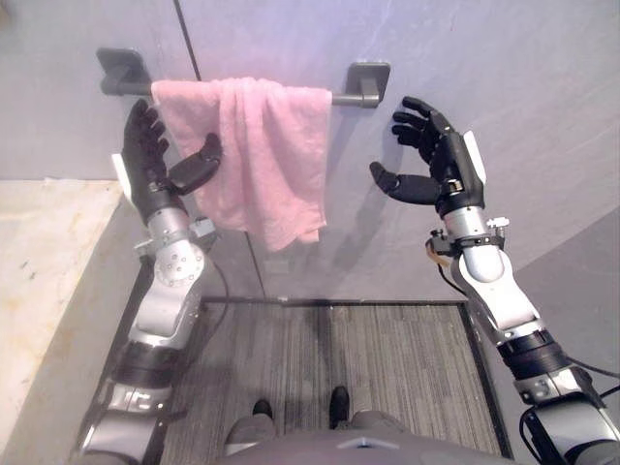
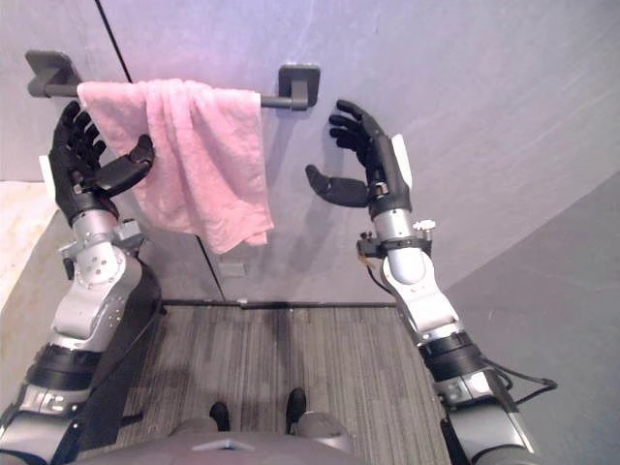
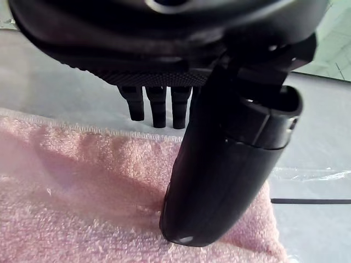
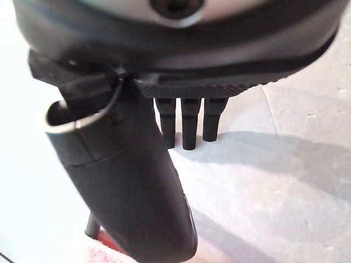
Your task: Organize the bathroom.
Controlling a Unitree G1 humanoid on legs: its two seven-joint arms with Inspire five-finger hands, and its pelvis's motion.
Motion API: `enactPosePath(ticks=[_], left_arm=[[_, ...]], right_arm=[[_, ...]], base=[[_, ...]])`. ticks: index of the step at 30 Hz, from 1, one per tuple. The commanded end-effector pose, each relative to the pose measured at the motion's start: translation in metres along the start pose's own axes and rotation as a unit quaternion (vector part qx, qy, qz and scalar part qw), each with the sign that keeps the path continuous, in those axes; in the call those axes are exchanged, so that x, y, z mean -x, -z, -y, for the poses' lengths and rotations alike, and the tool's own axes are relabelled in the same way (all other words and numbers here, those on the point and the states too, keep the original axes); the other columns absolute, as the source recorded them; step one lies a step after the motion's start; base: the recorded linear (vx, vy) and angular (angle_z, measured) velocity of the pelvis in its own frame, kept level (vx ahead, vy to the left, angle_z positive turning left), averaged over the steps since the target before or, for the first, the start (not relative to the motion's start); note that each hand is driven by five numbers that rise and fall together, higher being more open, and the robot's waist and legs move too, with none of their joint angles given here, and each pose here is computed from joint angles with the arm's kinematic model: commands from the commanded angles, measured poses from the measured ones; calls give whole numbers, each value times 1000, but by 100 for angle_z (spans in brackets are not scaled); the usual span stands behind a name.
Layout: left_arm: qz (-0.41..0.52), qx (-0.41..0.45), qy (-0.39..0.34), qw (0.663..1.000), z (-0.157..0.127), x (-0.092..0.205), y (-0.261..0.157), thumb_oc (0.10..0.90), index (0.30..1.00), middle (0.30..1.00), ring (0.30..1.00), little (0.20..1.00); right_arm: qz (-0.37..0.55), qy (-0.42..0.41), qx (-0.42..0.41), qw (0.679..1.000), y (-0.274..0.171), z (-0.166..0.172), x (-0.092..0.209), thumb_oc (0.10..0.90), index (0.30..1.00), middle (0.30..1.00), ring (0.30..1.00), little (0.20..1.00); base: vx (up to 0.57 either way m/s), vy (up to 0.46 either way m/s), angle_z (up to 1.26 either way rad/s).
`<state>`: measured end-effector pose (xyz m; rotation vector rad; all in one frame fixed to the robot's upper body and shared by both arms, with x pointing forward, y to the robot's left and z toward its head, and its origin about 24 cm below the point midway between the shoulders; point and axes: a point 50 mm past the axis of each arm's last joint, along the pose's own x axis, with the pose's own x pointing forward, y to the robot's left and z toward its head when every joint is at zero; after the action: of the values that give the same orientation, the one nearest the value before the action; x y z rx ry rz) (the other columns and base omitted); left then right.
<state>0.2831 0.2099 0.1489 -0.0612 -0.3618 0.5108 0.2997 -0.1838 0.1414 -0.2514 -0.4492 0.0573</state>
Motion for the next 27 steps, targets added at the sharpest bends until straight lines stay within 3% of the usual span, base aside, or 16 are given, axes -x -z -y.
enactPosePath(ticks=[1, 17, 27], left_arm=[[23, 15, 70, 997, 9, -6, -16, 800, 900, 900, 900, 900], [-112, -12, 206, 972, 18, 5, 17, 800, 900, 900, 900, 900], [-103, -42, 201, 973, 15, -1, 16, 800, 900, 900, 900, 900]], right_arm=[[121, -28, -13, 992, -50, -3, -26, 800, 900, 900, 900, 900], [15, -140, -135, 981, -36, -34, -19, 800, 900, 900, 900, 900], [16, -218, -163, 962, -48, -58, -29, 800, 900, 900, 900, 900]], base=[[103, 209, -16], [65, 142, 0], [77, 69, 2]])
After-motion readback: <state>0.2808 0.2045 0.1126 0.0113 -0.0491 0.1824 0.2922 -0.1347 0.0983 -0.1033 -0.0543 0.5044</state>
